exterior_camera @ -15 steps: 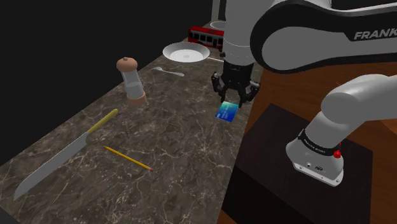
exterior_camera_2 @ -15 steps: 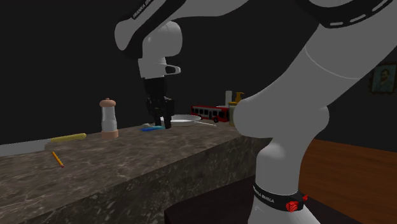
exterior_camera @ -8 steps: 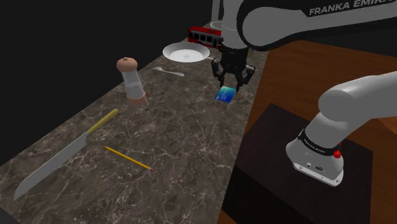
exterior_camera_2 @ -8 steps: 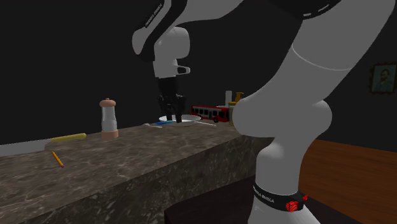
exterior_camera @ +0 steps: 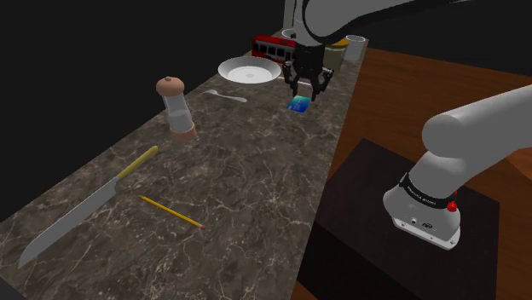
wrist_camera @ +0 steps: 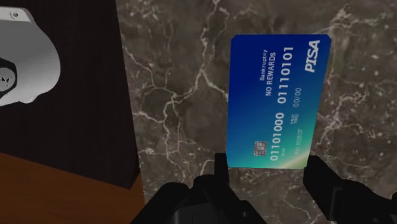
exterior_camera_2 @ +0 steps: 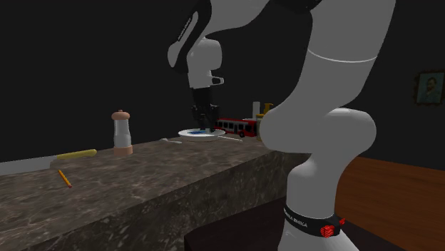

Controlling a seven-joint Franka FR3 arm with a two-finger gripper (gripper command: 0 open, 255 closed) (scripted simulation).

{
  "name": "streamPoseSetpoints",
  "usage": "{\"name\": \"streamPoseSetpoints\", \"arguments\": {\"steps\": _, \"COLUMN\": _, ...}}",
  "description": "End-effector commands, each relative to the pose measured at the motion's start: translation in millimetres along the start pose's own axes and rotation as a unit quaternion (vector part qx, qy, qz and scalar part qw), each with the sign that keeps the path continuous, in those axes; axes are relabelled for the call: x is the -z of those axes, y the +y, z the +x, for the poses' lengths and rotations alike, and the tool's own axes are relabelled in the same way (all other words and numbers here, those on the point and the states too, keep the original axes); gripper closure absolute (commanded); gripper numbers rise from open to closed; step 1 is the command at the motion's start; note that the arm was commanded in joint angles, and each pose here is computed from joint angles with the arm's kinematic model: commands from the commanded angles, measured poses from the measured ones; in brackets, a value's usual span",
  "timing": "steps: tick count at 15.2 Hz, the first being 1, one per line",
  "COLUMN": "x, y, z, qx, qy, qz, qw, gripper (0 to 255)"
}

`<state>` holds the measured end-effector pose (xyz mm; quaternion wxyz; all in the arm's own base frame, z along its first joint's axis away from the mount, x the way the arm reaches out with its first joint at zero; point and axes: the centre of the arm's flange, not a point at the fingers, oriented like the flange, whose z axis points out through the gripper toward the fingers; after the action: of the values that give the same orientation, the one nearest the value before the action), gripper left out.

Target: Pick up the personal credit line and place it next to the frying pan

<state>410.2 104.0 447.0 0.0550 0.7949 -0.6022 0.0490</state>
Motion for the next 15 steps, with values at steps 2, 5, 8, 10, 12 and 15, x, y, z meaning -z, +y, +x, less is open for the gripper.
{"name": "streamPoseSetpoints", "arguments": {"steps": 2, "x": -5, "y": -14, "z": 38, "qx": 0.001, "qy": 0.000, "qz": 0.000, "qw": 1.0000, "gripper": 255}}
{"name": "streamPoseSetpoints", "arguments": {"steps": 5, "x": -17, "y": -18, "z": 45, "qx": 0.001, "qy": 0.000, "qz": 0.000, "qw": 1.0000, "gripper": 255}}
{"name": "streamPoseSetpoints", "arguments": {"steps": 8, "x": -32, "y": -18, "z": 43, "qx": 0.001, "qy": 0.000, "qz": 0.000, "qw": 1.0000, "gripper": 255}}
{"name": "streamPoseSetpoints", "arguments": {"steps": 10, "x": -43, "y": -19, "z": 41, "qx": 0.001, "qy": 0.000, "qz": 0.000, "qw": 1.0000, "gripper": 255}}
{"name": "streamPoseSetpoints", "arguments": {"steps": 12, "x": -53, "y": -19, "z": 40, "qx": 0.001, "qy": 0.000, "qz": 0.000, "qw": 1.0000, "gripper": 255}}
{"name": "streamPoseSetpoints", "arguments": {"steps": 15, "x": -69, "y": -19, "z": 37, "qx": 0.001, "qy": 0.000, "qz": 0.000, "qw": 1.0000, "gripper": 255}}
